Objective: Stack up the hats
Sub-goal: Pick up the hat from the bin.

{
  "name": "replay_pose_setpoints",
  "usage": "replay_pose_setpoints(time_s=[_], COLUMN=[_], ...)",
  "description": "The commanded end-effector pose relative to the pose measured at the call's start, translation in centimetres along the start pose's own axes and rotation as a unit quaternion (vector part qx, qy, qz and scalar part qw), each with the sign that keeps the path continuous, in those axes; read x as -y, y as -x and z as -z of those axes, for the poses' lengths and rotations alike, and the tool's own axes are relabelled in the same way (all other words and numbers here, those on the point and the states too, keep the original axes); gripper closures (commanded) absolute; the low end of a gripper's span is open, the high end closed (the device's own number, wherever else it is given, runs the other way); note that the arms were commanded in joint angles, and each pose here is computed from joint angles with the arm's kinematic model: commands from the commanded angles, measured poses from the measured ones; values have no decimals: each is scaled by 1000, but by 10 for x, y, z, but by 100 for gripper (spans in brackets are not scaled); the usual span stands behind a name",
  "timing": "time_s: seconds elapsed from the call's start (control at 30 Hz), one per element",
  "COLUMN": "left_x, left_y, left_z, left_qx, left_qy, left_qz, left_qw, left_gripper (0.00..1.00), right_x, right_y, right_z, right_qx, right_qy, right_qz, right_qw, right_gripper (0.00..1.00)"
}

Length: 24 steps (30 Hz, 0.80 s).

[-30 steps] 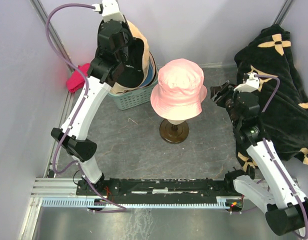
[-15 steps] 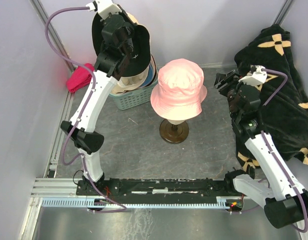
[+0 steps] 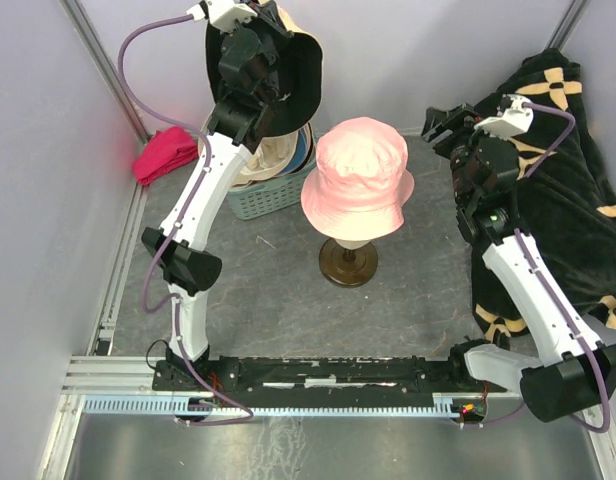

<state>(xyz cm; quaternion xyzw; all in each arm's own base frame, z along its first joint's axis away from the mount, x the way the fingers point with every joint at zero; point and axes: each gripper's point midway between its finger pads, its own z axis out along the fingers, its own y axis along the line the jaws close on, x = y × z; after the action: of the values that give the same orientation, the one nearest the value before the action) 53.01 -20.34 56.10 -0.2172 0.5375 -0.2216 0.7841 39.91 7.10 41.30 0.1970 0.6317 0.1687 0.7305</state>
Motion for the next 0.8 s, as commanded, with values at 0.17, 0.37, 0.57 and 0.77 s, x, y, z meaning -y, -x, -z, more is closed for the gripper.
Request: replay_pose_setpoints(time_s=[0.17,0.37,0.57,0.77], left_x=[66,86,99,112], left_y=[48,32,4,-15], left_z=[4,4,5,10], left_qx=[64,54,35,26], left_qy=[-132,-191,-215,-234], left_qz=[118,147,176,195], left_qw=[982,969,960,952], left_gripper=[97,97,97,97], right_x=[-55,-80,-103,-120], right_y=[36,37,31,27], right_z=[-21,-38,-57,-66], right_qx=[35,27,11,-3], right_qy=[91,133,174,215], right_qz=[-18,-17,-13,-4], right_qw=[995,991,985,977], right_gripper=[27,27,26,26])
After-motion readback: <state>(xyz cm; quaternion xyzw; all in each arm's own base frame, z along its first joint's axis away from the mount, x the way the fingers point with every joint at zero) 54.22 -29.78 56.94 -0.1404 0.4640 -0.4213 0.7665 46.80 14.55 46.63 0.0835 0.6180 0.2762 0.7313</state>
